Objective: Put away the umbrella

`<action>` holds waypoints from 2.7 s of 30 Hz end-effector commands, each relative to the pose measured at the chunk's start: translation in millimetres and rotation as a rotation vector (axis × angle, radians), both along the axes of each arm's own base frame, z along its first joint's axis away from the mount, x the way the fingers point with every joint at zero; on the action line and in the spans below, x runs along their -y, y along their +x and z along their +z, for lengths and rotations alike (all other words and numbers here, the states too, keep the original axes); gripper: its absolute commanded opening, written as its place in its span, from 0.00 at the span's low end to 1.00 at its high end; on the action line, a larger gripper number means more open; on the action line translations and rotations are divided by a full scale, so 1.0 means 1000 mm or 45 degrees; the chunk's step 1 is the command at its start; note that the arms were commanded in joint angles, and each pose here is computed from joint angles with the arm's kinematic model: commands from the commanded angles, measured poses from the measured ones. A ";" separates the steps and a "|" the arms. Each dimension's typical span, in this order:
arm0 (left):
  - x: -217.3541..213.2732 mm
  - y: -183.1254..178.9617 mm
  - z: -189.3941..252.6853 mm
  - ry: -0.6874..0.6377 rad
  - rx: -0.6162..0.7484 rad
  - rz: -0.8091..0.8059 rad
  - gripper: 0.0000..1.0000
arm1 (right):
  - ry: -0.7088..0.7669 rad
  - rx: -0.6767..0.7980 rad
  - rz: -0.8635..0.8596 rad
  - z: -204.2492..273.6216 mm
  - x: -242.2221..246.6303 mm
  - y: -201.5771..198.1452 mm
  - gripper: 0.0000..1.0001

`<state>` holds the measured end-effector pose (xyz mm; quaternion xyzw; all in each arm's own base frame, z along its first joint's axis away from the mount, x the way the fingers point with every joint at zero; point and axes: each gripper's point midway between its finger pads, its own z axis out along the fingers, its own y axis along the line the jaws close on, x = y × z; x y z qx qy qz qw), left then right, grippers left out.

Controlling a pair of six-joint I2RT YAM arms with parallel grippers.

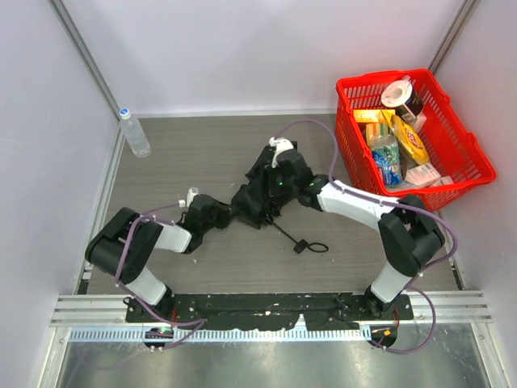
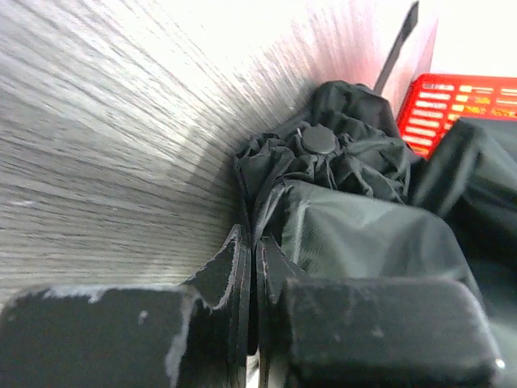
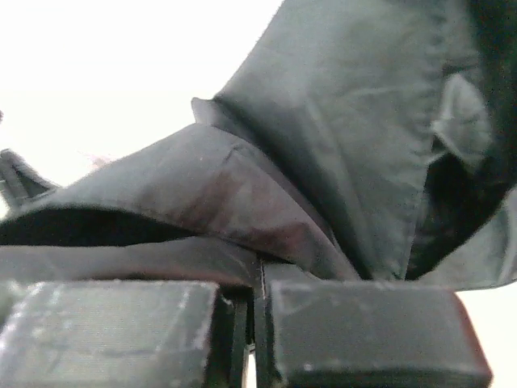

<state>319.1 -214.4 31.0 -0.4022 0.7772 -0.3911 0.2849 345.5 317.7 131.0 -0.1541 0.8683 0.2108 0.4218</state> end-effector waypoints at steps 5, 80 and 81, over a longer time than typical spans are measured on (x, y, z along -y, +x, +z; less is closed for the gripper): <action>0.001 -0.004 0.017 0.023 0.055 -0.044 0.33 | 0.186 -0.212 0.144 -0.060 0.018 0.020 0.01; 0.025 -0.005 -0.053 0.599 -0.918 -0.145 0.00 | -0.144 0.425 0.305 0.060 0.029 -0.066 0.83; 0.023 -0.006 -0.049 0.597 -0.908 -0.136 0.00 | -0.123 0.484 0.338 0.069 0.018 -0.059 0.84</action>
